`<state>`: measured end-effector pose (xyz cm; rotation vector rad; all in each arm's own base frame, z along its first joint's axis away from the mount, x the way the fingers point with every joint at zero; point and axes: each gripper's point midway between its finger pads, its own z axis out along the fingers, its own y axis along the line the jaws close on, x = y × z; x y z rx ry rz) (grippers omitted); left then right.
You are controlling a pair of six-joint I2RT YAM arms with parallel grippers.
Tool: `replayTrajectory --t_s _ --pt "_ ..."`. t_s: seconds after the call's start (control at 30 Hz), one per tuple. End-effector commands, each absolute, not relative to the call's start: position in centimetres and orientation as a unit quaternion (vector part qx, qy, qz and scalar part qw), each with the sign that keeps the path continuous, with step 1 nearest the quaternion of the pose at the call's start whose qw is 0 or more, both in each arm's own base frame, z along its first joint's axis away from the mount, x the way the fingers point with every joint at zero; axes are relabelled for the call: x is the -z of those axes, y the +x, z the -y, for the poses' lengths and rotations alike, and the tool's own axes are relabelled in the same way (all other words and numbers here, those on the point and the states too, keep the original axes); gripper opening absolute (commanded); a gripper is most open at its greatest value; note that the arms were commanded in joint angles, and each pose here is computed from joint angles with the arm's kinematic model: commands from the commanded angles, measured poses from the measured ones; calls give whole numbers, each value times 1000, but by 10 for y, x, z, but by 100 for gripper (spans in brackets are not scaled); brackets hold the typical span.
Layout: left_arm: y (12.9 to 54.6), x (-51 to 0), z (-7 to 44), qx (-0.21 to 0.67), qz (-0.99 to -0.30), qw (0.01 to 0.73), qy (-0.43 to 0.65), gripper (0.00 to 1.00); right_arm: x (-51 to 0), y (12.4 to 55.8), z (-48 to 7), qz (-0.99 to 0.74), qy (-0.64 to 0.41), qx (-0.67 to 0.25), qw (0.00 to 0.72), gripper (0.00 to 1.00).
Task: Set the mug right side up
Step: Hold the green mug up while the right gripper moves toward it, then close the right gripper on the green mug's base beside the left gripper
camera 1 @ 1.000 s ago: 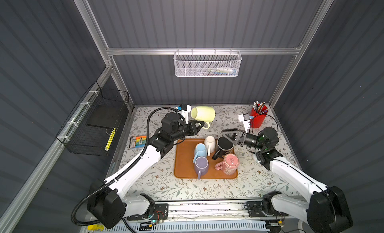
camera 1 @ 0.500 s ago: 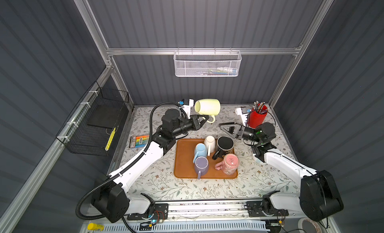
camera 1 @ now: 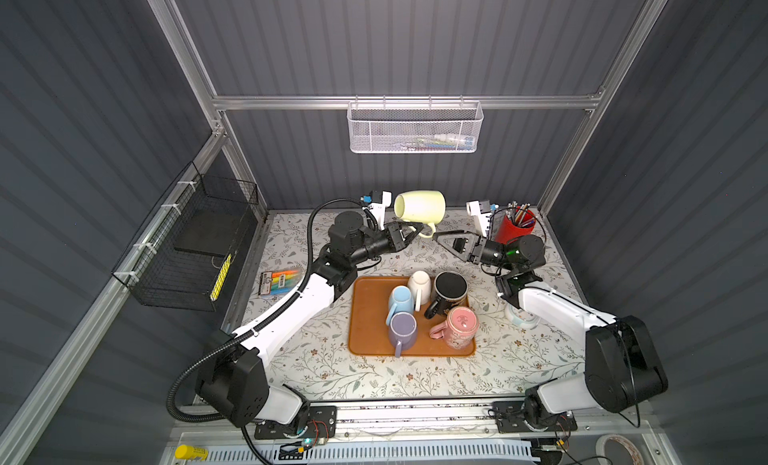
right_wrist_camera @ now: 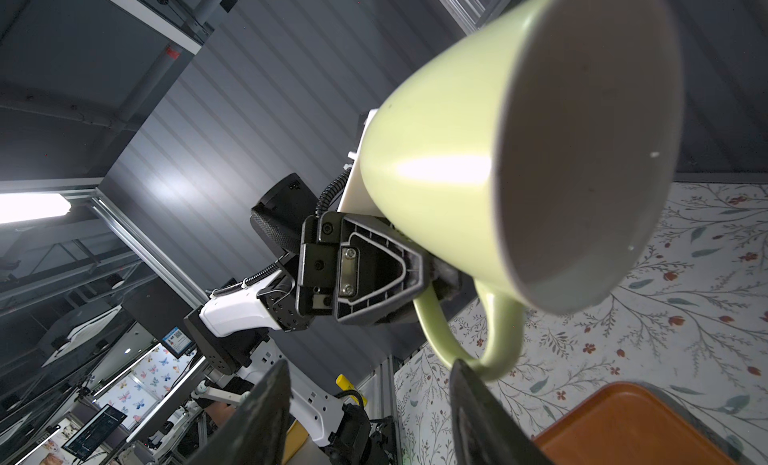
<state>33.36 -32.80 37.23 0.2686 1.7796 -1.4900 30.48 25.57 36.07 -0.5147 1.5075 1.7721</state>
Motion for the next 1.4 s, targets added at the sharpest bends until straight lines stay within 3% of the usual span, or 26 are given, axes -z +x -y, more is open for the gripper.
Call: replayTrajectory --t_s 0.0,0.6,1.37 --pt "325 -436 324 623 -627 447 143 0 -375 305 -258 -569 -215 -697 380 60" --pt "328 -453 318 635 -609 454 141 0 -376 323 -264 -572 -209 -703 368 63" --pt "341 -429 328 645 -618 429 132 0 -394 353 -271 -548 -184 -732 362 50"
